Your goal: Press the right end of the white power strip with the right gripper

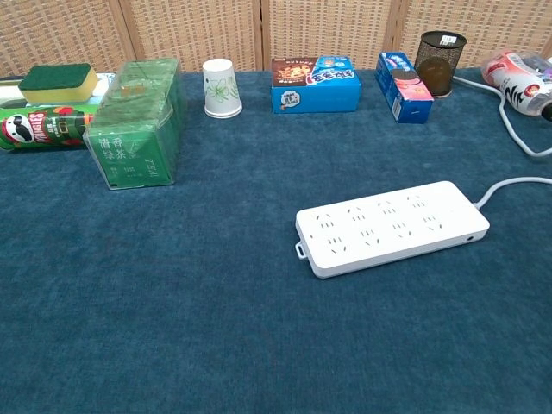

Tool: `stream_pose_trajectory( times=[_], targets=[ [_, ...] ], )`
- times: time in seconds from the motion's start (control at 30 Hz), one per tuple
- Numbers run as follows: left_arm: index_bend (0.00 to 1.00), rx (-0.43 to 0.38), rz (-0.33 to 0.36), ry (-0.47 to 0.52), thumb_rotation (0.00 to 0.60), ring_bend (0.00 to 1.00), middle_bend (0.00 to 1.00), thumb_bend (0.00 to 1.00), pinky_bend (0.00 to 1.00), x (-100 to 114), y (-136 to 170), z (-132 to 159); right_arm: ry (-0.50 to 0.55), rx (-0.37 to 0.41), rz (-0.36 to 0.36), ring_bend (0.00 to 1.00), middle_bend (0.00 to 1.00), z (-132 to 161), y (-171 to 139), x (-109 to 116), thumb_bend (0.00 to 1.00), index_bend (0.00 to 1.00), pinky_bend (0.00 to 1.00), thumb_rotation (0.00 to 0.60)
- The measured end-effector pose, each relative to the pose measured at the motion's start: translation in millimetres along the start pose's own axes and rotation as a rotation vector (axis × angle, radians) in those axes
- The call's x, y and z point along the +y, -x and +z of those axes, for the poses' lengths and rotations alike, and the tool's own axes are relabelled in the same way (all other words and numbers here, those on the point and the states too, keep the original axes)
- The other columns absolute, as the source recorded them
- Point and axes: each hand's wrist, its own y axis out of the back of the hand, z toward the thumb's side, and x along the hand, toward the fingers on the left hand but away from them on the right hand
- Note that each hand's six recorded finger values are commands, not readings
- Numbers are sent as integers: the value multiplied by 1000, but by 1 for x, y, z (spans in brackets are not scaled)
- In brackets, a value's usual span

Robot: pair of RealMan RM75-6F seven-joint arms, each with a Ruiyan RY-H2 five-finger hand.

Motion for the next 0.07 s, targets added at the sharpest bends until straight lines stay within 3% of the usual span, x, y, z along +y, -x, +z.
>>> stream_pose_trajectory(
  times=[0.07],
  targets=[
    [0,1,0,-1,600,0,0,122,0,0,1,-1,-15,-9,-7,55,89,-12,-7,-5,0,139,45,600]
  ],
)
